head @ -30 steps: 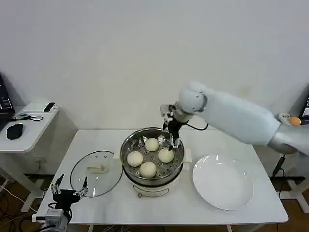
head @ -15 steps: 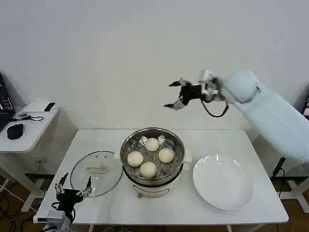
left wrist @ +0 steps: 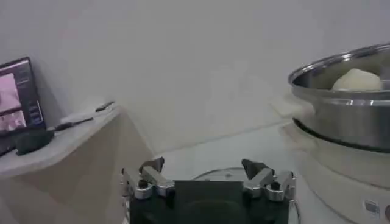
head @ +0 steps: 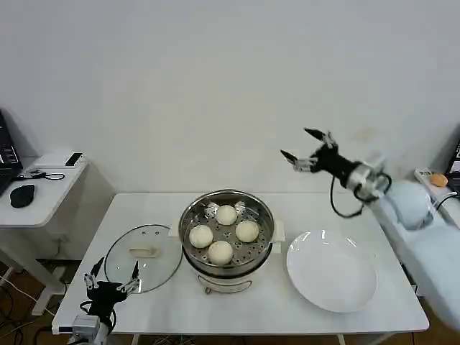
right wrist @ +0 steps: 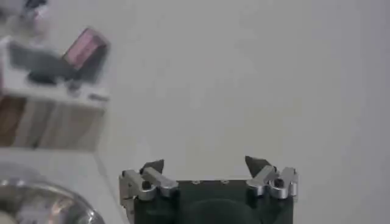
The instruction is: Take steamed baozi put them in steamer then cover it.
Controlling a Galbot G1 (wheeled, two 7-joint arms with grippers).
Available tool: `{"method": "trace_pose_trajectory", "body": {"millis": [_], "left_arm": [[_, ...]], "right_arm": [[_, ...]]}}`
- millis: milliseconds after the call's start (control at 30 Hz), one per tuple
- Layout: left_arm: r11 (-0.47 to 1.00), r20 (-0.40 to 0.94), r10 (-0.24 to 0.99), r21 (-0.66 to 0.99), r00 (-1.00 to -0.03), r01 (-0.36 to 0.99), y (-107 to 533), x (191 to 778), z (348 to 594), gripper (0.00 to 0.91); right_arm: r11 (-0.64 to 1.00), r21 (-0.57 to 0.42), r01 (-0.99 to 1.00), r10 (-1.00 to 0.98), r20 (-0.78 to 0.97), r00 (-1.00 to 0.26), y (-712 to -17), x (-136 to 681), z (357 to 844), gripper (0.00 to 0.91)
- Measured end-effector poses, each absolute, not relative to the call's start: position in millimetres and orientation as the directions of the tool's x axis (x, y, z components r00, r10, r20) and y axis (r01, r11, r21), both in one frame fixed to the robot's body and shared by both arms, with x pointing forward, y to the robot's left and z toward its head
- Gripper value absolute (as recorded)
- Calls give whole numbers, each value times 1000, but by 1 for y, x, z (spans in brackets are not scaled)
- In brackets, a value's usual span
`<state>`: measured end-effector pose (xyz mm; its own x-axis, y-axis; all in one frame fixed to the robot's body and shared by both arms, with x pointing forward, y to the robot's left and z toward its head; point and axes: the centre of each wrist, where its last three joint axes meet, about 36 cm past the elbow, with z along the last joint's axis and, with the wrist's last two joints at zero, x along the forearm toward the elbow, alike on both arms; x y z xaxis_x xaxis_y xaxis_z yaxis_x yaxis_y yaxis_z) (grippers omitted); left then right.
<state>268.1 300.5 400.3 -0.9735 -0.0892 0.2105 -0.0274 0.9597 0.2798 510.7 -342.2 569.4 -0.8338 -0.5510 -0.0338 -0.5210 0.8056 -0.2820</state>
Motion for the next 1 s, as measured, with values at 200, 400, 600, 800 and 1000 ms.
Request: {"method": "trace_pose_trajectory", "body": {"millis": [200,400,600,800,1000], "left_arm": [[956,206,-99,290,-974,-36,302,268,401,907],[947,192,-106,320,-976,-40,302,267,401,907],[907,177,-123,420,-976,-38,300,267,394,907],[777,120,-140,629,-983,-34,302,271,383,907],[569,90,-138,822,-986,-4,306,279,362,907]], "right_arm": [[897,-139,-419,-431,-75,-899,-358,464,501,907],[950,-18,-313,-313,-55,-948,-361,413,431,907],[974,40,-222,-221,-20,-975,-354,371,391,907],[983,65,-171,-170,-8,-985,-343,346,378,907],[986,75,-152,-151,-15,-988,-332,332,375,907]]}}
